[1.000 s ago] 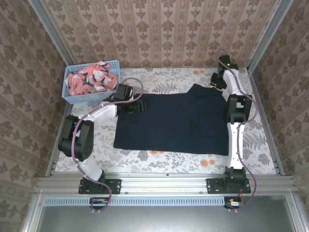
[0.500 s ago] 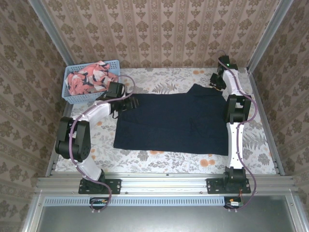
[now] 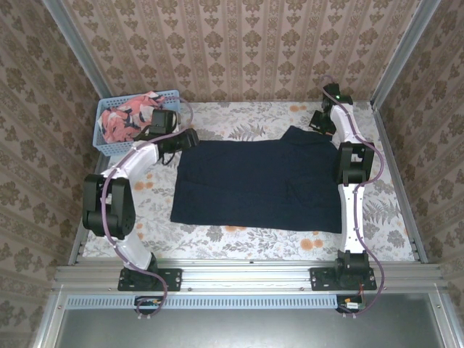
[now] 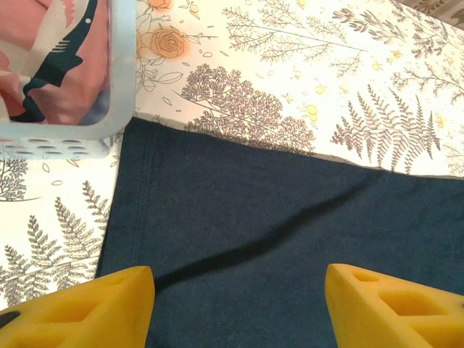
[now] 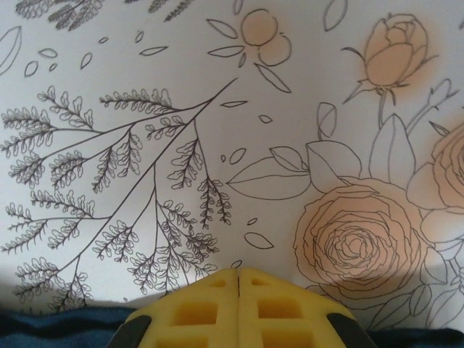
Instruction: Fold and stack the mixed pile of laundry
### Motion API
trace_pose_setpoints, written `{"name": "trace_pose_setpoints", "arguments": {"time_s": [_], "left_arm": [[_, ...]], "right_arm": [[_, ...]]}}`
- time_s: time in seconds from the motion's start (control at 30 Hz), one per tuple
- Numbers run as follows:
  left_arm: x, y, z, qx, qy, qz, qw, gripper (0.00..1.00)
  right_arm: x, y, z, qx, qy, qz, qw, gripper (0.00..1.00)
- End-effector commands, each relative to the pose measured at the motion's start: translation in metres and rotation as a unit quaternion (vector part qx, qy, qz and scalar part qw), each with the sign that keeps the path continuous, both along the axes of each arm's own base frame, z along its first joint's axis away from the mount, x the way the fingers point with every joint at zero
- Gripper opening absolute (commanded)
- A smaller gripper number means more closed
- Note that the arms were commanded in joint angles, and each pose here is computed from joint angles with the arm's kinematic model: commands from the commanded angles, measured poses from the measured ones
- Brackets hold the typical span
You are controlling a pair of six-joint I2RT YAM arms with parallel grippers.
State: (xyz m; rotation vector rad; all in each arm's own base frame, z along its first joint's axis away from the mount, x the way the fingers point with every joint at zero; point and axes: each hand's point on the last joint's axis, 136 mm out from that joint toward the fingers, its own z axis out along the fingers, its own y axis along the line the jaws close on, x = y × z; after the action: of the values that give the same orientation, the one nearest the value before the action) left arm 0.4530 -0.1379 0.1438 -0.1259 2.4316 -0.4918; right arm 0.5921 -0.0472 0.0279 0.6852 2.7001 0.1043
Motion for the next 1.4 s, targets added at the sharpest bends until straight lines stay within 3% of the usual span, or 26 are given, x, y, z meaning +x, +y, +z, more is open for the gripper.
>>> {"name": "trace_pose_setpoints", "arguments": {"time_s": [0.0, 0.2, 0.47, 0.7, 1.1, 1.2, 1.37], "left_arm": [[0.009, 0.0, -0.011, 0.017, 0.014, -0.007, 1.0, 0.65], [0.035, 0.008, -0.03, 0.049, 0.023, 0.02, 0.998, 0.65], [0.071, -0.002, -0.058, 0.085, 0.047, 0.021, 0.995, 0.63], [0.086, -0.006, -0.085, 0.129, 0.08, 0.02, 0.988, 0.6], [0.075, -0.024, -0.122, 0.168, 0.117, -0.002, 0.979, 0.6], [0.071, -0.028, -0.131, 0.17, 0.125, -0.009, 0.977, 0.5], [0.073, -0.034, -0.129, 0.153, 0.122, -0.015, 0.981, 0.1]], "right_arm": [[-0.003, 0.002, 0.016, 0.001, -0.003, 0.001, 1.0, 0.0], [-0.004, -0.008, 0.073, -0.02, -0.049, 0.009, 0.999, 0.0], [-0.018, 0.011, 0.116, 0.016, -0.103, 0.044, 0.994, 0.0], [-0.024, 0.017, 0.116, 0.03, -0.111, 0.054, 0.992, 0.0], [-0.027, 0.02, 0.104, 0.039, -0.101, 0.056, 0.993, 0.0], [-0.026, 0.021, 0.105, 0.042, -0.103, 0.056, 0.992, 0.0], [-0.025, 0.023, 0.106, 0.046, -0.107, 0.062, 0.991, 0.0]]}}
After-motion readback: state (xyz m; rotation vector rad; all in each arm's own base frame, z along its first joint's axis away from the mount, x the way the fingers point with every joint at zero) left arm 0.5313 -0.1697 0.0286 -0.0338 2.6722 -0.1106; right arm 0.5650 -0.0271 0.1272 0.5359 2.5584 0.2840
